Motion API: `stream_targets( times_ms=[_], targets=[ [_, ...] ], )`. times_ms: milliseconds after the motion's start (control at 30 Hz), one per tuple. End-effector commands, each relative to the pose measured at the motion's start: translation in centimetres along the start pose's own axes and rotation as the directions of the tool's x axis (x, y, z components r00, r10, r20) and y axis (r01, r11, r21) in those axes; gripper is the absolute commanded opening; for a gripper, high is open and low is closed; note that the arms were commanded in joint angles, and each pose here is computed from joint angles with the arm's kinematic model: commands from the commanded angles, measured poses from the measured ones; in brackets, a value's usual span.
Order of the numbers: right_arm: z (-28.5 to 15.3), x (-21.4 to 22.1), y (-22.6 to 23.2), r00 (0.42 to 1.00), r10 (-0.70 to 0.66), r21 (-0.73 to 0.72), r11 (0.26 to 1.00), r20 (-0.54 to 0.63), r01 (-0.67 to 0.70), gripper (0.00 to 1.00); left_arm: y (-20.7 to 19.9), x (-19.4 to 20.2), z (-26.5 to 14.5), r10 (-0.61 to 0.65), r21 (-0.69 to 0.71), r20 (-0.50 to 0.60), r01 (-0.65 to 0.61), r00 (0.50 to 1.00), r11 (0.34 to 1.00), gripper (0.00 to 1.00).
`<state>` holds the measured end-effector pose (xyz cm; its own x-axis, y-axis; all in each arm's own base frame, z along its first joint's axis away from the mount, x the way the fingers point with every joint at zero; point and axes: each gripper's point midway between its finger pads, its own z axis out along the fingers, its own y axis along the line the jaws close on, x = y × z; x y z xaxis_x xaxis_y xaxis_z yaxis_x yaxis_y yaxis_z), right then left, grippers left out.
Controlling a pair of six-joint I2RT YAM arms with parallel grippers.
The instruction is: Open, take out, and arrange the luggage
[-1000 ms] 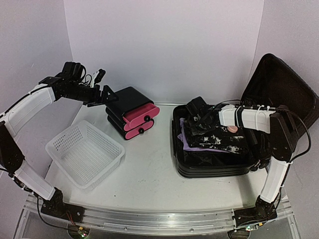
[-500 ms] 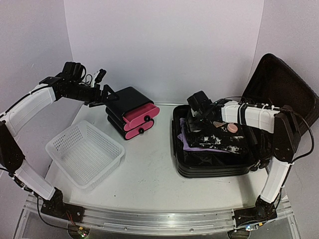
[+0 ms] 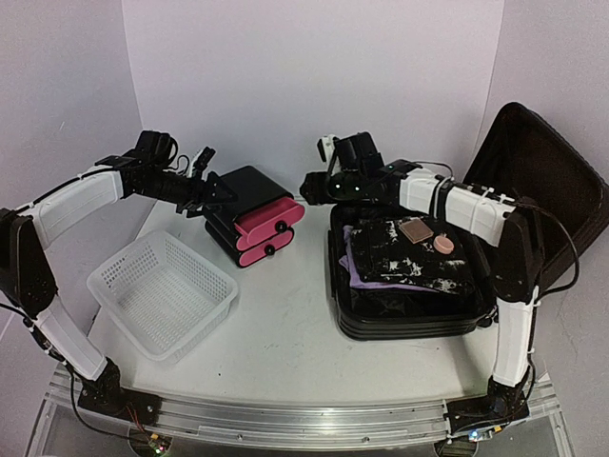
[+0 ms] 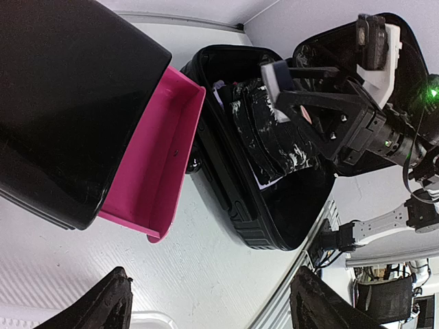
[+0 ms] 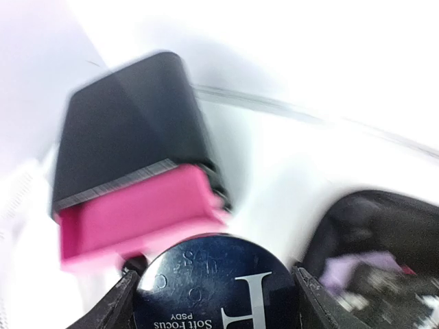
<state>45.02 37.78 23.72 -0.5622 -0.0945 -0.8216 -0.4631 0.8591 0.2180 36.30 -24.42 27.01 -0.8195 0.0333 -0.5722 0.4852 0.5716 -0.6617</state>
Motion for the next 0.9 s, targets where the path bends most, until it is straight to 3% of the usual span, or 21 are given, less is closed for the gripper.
stream_targets(
  times_ms=[0,200,867],
  targets=[
    [2.1,-3.0,5.3,0.994,0.020,-0.168,0.986,0.106,-0.002,0.43,-2.0,-1.4,-1.4,0.065,0.030,0.067,-0.067,0.996,0.997,0.80],
    [4.6,-2.9,8.5,0.983,-0.009,-0.210,0.977,0.183,0.048,0.42,-2.6,-1.5,-1.7,0.067,0.043,0.072,-0.070,0.995,0.997,0.81],
    [6.5,-3.9,11.3,0.958,-0.092,-0.162,0.977,0.272,0.139,0.42,-3.9,-1.7,-2.8,0.086,0.061,0.094,-0.092,0.992,0.994,0.81]
  ],
)
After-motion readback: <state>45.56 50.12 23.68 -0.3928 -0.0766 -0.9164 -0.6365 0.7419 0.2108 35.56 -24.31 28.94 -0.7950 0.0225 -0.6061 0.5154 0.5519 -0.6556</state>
